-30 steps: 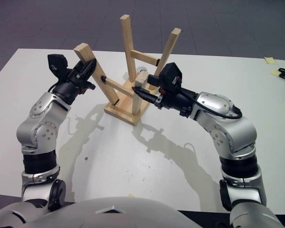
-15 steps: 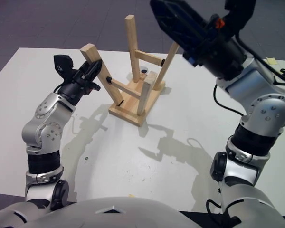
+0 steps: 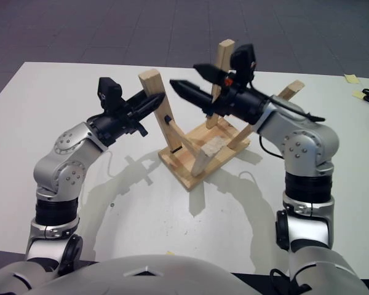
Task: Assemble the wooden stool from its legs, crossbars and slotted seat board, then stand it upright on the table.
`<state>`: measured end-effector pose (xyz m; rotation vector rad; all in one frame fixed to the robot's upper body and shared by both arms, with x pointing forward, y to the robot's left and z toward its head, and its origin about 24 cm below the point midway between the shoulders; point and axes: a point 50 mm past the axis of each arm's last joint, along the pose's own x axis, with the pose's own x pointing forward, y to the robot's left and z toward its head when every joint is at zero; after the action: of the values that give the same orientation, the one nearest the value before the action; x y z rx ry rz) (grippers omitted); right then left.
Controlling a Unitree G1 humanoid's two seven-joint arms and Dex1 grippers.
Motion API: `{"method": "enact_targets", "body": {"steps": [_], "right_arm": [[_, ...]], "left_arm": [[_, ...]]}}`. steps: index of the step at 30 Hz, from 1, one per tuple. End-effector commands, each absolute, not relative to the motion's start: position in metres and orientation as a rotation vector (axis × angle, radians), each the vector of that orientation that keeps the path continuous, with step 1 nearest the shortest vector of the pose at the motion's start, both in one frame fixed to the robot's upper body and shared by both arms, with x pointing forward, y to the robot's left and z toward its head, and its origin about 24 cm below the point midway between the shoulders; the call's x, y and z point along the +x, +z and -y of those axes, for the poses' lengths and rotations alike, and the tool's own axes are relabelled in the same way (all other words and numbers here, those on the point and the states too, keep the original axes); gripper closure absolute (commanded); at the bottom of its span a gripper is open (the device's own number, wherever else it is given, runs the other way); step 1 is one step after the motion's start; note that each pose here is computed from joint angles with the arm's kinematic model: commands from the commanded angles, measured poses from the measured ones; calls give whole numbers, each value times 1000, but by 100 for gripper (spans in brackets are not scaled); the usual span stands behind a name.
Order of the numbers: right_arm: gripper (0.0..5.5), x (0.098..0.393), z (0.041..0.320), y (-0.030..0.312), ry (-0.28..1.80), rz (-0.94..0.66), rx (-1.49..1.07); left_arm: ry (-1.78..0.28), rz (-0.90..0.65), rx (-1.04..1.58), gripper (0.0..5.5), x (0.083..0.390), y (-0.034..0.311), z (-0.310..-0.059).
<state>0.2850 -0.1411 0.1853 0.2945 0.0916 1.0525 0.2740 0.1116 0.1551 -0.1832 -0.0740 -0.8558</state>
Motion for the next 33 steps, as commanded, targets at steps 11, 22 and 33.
{"method": "enact_targets", "body": {"steps": [11,22,33], "right_arm": [[10,291,148,107,854,-303,204],[10,278,173,236,915,183,420],[10,275,166,245,885,214,421]], "left_arm": [[-939,59,75,446,257,146,-104],[-704,-145,117,437,249,90,-126],[-663,259,-196,272,270,201,-125]]}}
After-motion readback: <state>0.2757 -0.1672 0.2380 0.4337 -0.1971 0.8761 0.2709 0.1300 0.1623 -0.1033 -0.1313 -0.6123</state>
